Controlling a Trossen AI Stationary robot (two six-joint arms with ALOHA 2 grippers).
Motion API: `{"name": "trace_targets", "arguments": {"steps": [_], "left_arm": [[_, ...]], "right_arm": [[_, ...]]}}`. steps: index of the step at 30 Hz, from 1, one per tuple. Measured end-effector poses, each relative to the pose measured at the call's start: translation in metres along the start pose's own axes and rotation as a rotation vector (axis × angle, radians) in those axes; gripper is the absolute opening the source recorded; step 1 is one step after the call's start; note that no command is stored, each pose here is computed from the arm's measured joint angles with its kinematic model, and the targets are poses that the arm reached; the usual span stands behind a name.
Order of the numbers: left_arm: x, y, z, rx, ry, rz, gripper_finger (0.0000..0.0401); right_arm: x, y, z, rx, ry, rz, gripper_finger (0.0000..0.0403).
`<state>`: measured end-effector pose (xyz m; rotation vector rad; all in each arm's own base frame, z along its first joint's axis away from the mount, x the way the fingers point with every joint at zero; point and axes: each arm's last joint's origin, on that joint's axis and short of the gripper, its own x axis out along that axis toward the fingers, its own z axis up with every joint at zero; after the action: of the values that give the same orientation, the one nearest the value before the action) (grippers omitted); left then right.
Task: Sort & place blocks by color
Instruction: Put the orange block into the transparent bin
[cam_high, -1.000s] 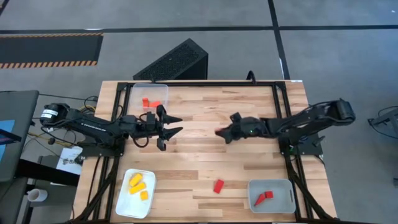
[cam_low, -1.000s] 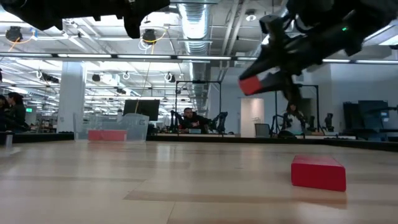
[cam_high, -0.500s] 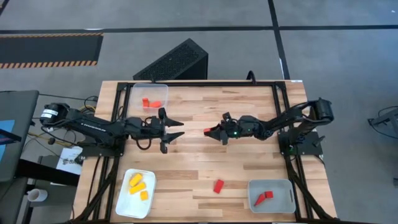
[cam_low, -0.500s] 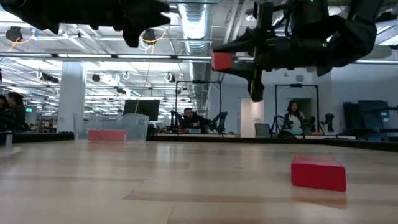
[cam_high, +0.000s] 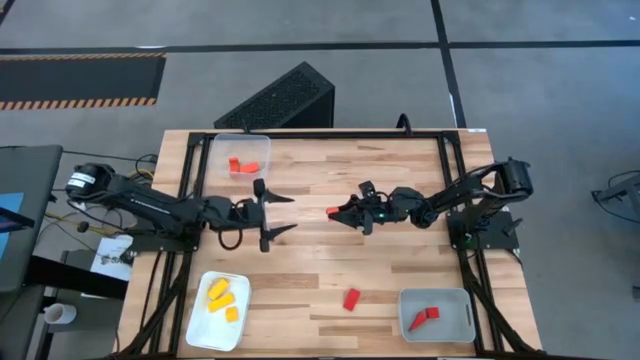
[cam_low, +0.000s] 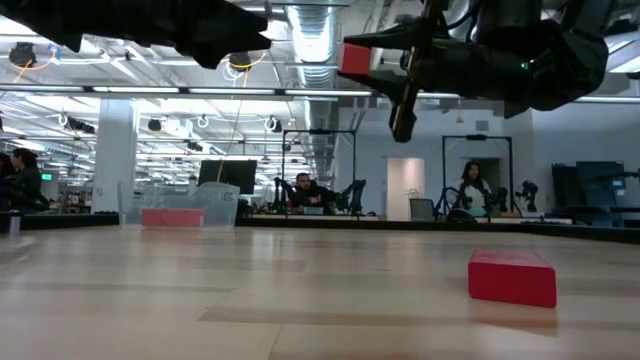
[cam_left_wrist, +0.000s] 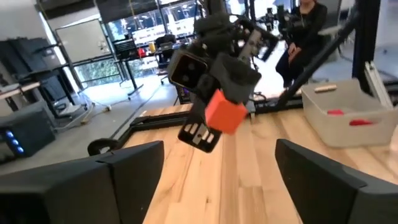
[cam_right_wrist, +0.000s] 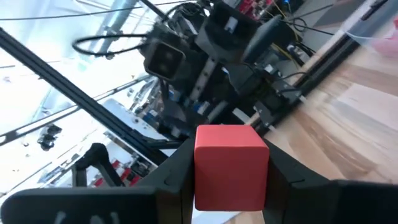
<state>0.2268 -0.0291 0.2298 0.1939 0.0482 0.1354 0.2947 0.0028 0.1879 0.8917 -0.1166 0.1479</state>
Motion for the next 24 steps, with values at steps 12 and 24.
{"name": "trace_targets", "arguments": {"steps": [12,24], "left_arm": [[0.047,-0.022,-0.01,0.203,0.121,0.03,0.0307],[0.081,-0.035,-0.016,0.225,0.166,0.021,0.0307]], "right_arm": [[0.0,0.006,-0.003,0.0,-0.002,0.041,0.0138],[0.001,0.015,-0.013,-0.008,0.041,0.08,0.0147]]}}
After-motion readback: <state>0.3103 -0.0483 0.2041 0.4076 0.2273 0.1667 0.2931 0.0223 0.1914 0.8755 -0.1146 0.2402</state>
